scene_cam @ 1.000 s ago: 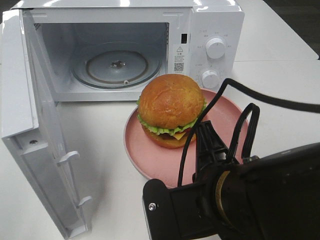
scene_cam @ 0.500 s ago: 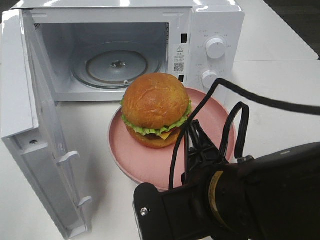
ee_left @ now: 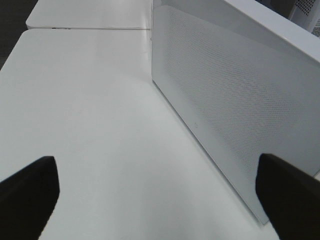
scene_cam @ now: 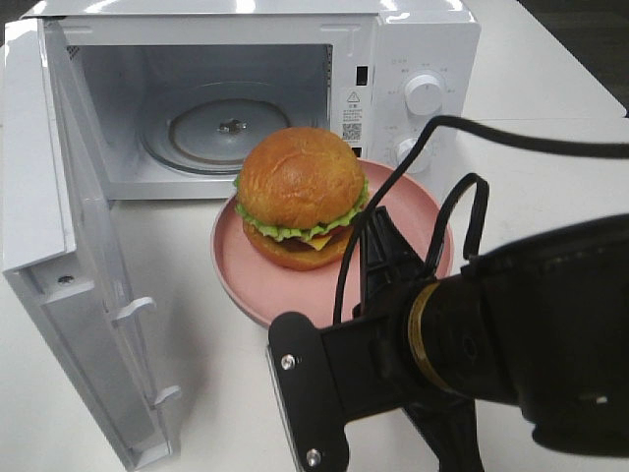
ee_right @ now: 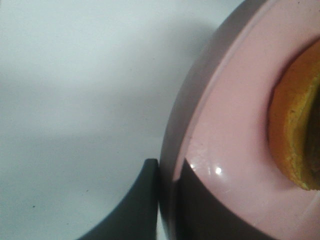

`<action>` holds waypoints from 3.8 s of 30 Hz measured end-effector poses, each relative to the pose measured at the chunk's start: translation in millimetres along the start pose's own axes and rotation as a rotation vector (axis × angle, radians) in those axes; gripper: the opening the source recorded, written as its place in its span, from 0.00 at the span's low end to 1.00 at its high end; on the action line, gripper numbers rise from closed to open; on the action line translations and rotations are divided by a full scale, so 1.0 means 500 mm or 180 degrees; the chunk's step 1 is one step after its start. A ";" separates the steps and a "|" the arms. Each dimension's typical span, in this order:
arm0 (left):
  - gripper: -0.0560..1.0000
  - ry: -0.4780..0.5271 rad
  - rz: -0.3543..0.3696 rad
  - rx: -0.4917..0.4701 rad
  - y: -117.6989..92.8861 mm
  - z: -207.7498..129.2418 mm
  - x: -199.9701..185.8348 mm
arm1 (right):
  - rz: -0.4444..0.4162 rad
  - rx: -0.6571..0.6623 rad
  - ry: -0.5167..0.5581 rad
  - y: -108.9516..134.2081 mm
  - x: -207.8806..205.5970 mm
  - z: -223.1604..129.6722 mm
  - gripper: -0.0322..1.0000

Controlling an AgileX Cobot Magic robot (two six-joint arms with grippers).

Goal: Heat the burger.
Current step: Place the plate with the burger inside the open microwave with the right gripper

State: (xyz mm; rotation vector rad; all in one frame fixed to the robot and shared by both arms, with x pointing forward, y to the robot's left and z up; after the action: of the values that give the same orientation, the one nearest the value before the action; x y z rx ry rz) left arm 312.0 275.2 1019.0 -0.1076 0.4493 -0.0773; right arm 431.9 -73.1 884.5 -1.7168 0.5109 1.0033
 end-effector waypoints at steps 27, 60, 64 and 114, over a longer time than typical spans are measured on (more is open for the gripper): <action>0.99 0.0000 0.0000 0.0000 0.000 0.000 0.000 | 0.0366 -0.0368 -0.0454 -0.068 0.016 -0.042 0.08; 0.99 0.0000 0.0000 0.0000 0.000 0.000 0.000 | 0.0094 -0.0550 -0.0738 -0.119 0.050 -0.043 0.08; 0.99 0.0000 0.0000 0.0000 0.000 0.000 0.000 | 0.0045 -0.0498 -0.0753 -0.138 0.059 -0.035 0.08; 0.99 0.0000 0.0000 0.0000 0.000 0.000 0.000 | -0.0022 -0.0219 -0.0663 -0.277 0.200 0.033 0.08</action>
State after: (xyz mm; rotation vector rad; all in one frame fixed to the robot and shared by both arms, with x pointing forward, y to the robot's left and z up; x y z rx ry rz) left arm 312.0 275.2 1019.0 -0.1076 0.4493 -0.0773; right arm 583.9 6.4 878.5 -1.6494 0.3388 1.1911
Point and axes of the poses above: a point on each arm's last joint axis where the gripper is mounted, x pointing out along that axis toward the gripper, y along the wrist's bending axis when the last joint is at zero, z = x × y, the point moved 9 cm from there along x, pointing out along that axis toward the gripper, and after that the axes turned 6 degrees about -x, right-handed, at the moved point
